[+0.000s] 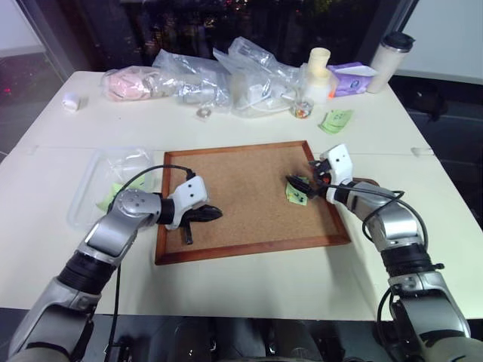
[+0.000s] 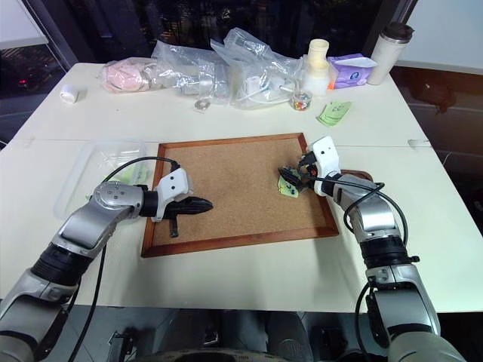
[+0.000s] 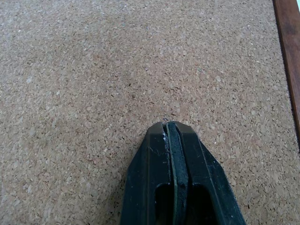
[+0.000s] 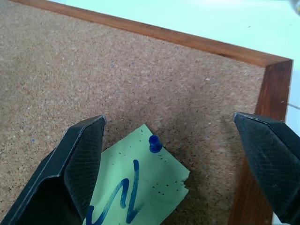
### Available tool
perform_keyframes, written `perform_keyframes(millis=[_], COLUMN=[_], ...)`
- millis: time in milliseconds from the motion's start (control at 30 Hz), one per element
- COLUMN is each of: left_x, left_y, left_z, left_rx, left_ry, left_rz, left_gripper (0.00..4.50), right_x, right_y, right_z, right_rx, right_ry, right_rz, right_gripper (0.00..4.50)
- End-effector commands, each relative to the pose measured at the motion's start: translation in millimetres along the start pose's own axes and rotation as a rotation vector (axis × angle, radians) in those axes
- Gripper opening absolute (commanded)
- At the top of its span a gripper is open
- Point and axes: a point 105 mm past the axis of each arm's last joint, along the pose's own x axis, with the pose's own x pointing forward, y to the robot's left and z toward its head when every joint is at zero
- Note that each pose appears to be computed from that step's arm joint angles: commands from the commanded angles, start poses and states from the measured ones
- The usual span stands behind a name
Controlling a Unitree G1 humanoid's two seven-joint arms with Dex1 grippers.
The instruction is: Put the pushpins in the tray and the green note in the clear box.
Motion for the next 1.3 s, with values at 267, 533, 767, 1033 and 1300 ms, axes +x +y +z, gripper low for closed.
perform_keyframes(millis=[267,533,767,1033,1300], left_x=[1,2,3,6,6], left_y=[-3,-3,-5,-6,-4], left_z=[-18,-22,-28,-26,-21], left_rx=[-0.038,-0.025,-0.02,-0.019,-0.019], left_ry=[0.07,0.098,0.133,0.126,0.096], left_rz=[0.014,0.007,-0.007,-0.013,0.007], left_gripper=[0.0,0.0,0.0,0.0,0.0], right_x=[-1,-7,-18,-31,-91], right_y=[-2,-9,-21,-25,-56], right_z=[12,23,55,54,10], right_rx=[-0.026,-0.011,0.007,0.019,0.05], right_ry=[-0.05,-0.118,-0.262,-0.268,-0.145], right_rz=[0.007,-0.053,-0.146,-0.207,-0.431], right_gripper=[0.06,0.06,0.06,0.06,0.06])
